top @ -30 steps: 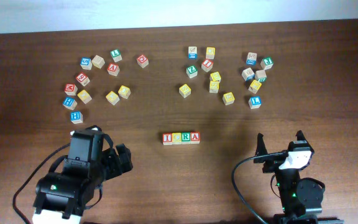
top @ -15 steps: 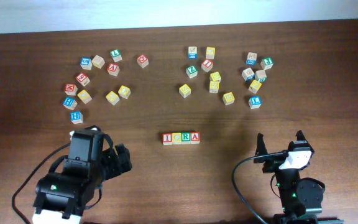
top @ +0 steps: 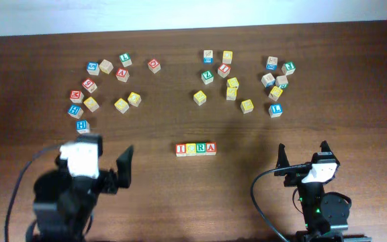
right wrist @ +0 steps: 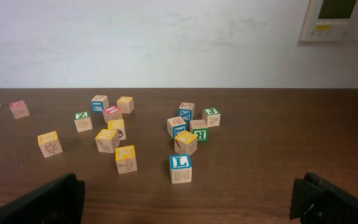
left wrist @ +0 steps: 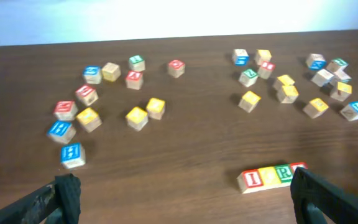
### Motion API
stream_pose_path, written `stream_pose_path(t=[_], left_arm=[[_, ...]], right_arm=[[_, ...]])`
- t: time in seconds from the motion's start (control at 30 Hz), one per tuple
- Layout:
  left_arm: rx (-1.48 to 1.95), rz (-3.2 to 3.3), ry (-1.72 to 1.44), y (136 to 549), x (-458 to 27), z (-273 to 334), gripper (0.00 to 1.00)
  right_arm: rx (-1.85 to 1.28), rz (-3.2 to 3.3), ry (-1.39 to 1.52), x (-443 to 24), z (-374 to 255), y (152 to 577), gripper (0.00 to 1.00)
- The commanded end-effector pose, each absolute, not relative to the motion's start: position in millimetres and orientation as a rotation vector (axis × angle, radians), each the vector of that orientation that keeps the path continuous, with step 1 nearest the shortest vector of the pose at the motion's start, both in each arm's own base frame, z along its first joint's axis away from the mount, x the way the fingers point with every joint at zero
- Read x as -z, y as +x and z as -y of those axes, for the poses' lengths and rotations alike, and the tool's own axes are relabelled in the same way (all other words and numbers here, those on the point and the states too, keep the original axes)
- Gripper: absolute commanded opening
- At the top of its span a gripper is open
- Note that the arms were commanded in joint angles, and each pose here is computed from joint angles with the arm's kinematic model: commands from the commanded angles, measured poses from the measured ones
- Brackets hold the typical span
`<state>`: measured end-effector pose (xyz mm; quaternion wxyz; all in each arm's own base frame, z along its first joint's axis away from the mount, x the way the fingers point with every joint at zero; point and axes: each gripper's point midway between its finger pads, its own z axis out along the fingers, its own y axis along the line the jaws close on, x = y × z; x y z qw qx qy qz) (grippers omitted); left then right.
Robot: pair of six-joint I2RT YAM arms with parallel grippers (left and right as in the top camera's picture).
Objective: Spell out ICRA
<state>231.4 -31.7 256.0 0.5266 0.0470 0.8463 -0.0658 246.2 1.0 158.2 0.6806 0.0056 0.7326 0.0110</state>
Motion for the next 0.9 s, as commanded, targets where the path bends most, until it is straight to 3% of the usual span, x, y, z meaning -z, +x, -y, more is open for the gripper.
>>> stream_pose_path(t=[0.0, 0.33, 0.87], left_arm=[[0.119, -1.987, 0.095, 214.4, -230.0, 21.3, 0.99], [0.091, -1.577, 0.114, 235.6, -220.5, 22.3, 0.99], [0.029, -1.512, -0.031, 245.9, -191.6, 1.0, 0.99]], right_arm=[[-0.013, -1.649, 0.031, -155.6, 2.8, 246.0, 0.99], [-0.013, -1.649, 0.031, -155.6, 2.8, 246.0, 0.99], [-0.013, -1.649, 0.031, -155.6, 2.8, 246.0, 0.98]])
